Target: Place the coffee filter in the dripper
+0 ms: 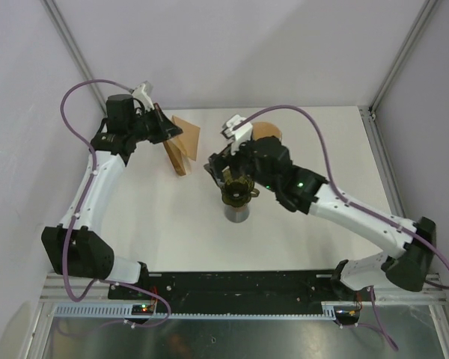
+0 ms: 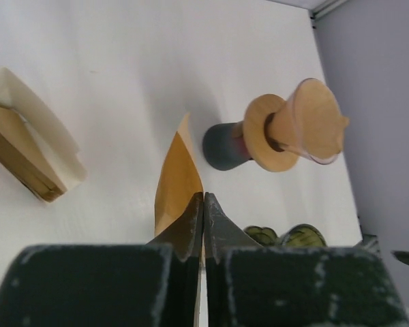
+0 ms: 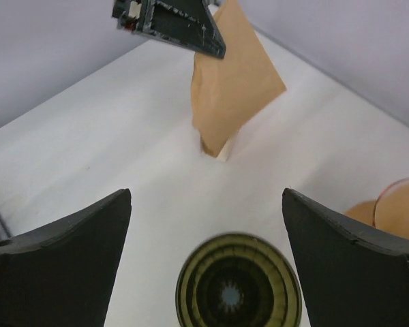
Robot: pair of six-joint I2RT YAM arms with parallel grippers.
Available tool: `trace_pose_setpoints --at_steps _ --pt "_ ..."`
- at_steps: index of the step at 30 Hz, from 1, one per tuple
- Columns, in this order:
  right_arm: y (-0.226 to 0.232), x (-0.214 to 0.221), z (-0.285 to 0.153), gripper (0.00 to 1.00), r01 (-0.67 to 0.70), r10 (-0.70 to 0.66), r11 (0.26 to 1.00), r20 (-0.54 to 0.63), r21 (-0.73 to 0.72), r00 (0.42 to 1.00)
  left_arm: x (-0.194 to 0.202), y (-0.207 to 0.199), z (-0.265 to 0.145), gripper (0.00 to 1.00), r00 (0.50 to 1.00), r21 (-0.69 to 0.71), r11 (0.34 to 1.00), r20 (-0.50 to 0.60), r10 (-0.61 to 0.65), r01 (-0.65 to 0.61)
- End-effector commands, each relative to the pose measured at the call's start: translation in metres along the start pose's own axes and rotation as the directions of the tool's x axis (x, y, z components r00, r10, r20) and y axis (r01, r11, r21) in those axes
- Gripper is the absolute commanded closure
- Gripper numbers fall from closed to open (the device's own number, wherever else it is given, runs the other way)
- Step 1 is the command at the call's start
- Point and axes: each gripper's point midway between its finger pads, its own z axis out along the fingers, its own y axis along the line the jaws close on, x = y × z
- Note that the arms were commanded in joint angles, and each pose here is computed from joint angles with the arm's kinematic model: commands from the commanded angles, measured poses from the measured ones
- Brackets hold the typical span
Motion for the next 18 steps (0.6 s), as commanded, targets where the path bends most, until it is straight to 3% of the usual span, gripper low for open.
trace_pose_setpoints --at_steps 1,10,18 --pt "-0.015 -0.041 0.027 0.05 0.034 -0.072 0.982 0.198 0.187 0.978 -0.015 -0.043 -0.032 1.00 1.000 0.126 0.992 0.025 -0.014 0.010" --pt "0.003 -0.023 0.080 0.13 0.107 -0.149 0.963 0.156 0.249 0.977 -0.003 -0.056 -0.037 1.00 0.993 0.181 0.977 -0.049 -0.106 0.113" --pt "-0.001 -0.006 0.108 0.35 0.149 -0.173 0.941 0.054 0.303 0.983 0.000 -0.060 -0.037 1.00 0.992 0.196 0.973 -0.065 -0.112 0.122"
